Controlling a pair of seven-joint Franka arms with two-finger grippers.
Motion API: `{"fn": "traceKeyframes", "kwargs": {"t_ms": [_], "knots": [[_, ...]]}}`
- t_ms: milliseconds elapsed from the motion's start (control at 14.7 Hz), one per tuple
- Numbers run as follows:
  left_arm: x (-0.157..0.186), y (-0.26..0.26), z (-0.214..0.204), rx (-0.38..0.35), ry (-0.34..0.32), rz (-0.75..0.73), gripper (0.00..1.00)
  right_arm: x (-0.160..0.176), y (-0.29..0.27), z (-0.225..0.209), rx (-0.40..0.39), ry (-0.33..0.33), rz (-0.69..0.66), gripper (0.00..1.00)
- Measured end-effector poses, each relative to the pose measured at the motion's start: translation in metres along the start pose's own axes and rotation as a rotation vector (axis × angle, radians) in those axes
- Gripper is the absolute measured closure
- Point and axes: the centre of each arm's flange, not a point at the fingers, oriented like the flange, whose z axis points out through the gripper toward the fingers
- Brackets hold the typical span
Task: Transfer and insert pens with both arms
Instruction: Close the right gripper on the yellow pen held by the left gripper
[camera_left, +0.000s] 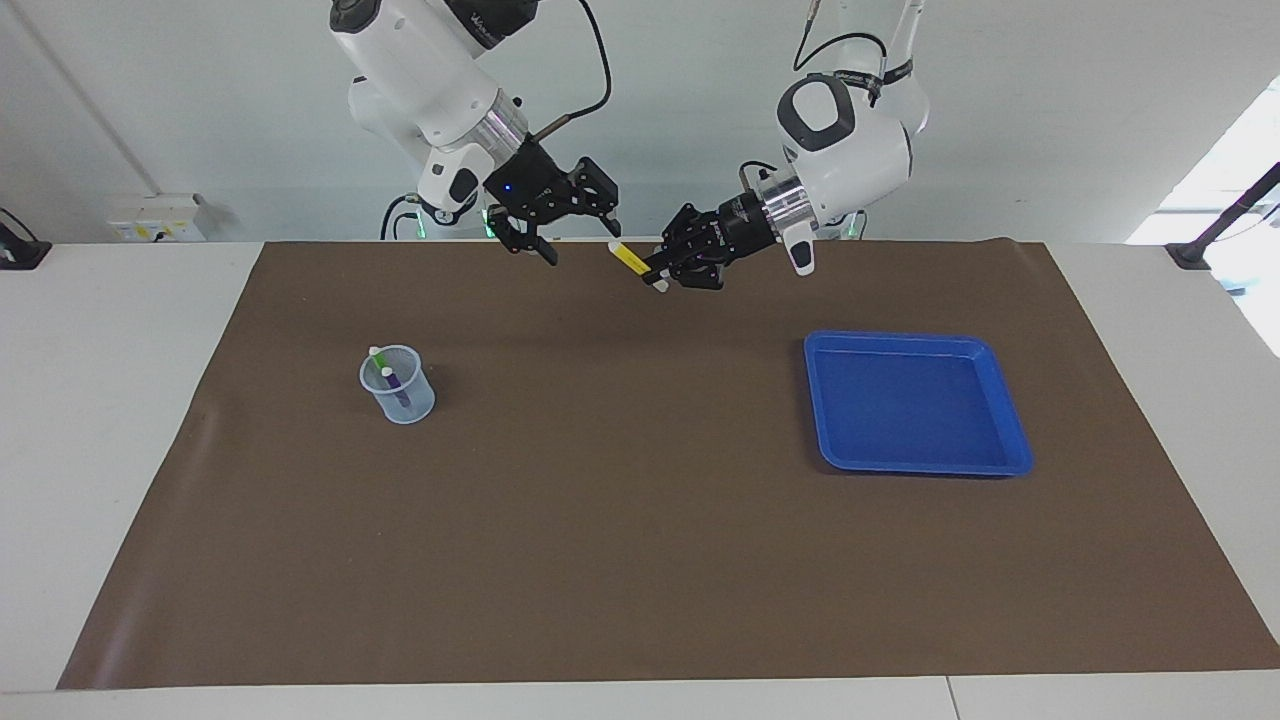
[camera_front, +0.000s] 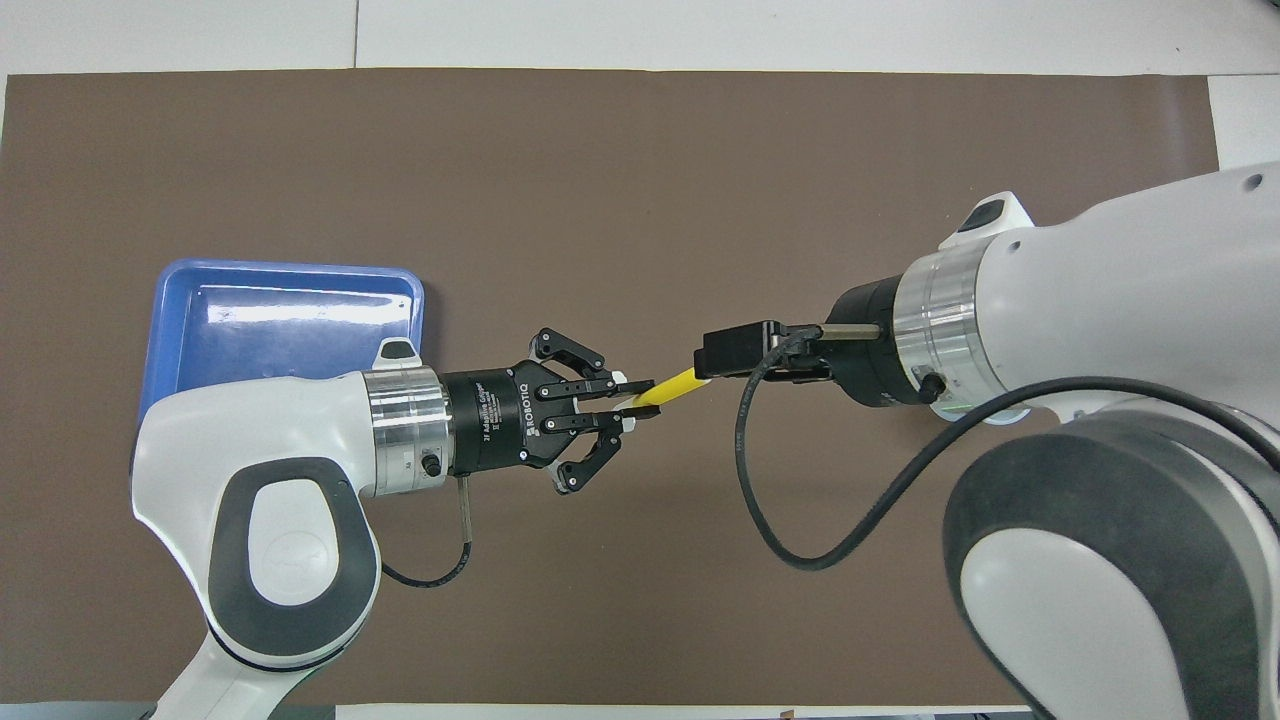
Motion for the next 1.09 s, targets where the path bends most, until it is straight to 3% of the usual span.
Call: {"fn": "traceKeyframes", "kwargs": {"t_ms": [1086], "knots": [[0.002, -0.011, 0.002, 0.012, 0.008, 0.031, 0.83, -0.009, -0.018, 0.028, -0.002, -0.013, 0.008, 0.03]]}}
